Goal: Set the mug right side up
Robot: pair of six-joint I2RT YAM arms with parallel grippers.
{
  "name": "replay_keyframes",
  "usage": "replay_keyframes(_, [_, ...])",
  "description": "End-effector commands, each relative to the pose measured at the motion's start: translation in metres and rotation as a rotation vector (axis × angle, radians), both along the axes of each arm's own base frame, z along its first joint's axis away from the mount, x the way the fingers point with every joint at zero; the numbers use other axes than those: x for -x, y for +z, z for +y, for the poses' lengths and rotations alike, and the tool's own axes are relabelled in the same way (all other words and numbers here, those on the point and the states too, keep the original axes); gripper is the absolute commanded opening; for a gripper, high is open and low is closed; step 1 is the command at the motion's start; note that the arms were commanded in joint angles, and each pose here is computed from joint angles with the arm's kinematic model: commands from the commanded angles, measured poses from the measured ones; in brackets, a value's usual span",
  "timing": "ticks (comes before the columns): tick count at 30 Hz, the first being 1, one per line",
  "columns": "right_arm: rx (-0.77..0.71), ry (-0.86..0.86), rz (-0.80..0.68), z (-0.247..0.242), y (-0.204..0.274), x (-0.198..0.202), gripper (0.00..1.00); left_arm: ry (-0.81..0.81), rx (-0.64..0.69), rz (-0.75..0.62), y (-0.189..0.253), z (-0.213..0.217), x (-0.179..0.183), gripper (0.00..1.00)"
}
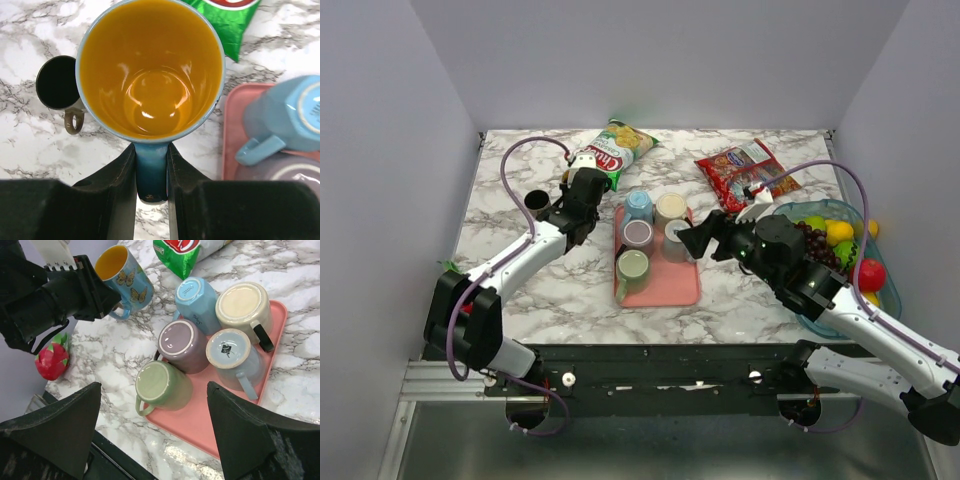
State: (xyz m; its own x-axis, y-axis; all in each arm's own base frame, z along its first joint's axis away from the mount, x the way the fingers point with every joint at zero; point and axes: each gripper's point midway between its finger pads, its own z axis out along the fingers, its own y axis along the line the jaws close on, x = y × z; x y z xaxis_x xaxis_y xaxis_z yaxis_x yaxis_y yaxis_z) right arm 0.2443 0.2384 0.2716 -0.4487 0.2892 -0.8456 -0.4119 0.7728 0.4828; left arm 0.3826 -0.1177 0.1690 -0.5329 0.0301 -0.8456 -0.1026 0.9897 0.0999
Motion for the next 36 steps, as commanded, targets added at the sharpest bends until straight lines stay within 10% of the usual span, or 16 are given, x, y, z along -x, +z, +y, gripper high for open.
replay_keyframes(1, [0.032,-0.025,0.013,-0.007,-0.012,0.000,0.93,0.041,0.116,-0.126,0.010,0.003,-0.030,0.00])
replay_keyframes(21, [0.032,0.019,0.051,0.001,-0.015,0.004,0.96,0.145,0.194,-0.046,-0.063,0.031,-0.048,0.02])
replay_keyframes(25, [0.047,0.013,0.072,0.000,-0.022,0.004,0.97,0.160,0.200,-0.037,-0.068,0.031,-0.047,0.24])
replay_keyframes(26, [0.045,0.010,0.078,0.000,-0.022,0.004,0.97,0.161,0.201,-0.036,-0.067,0.032,-0.046,0.52])
replay_keyframes(29, [0.057,-0.002,0.099,-0.002,-0.029,0.003,0.98,0.136,0.229,-0.053,-0.060,0.026,-0.045,0.75])
replay_keyframes(36, [0.098,-0.019,0.152,-0.003,-0.043,0.001,1.00,0.071,0.335,-0.080,-0.031,0.007,-0.033,0.95])
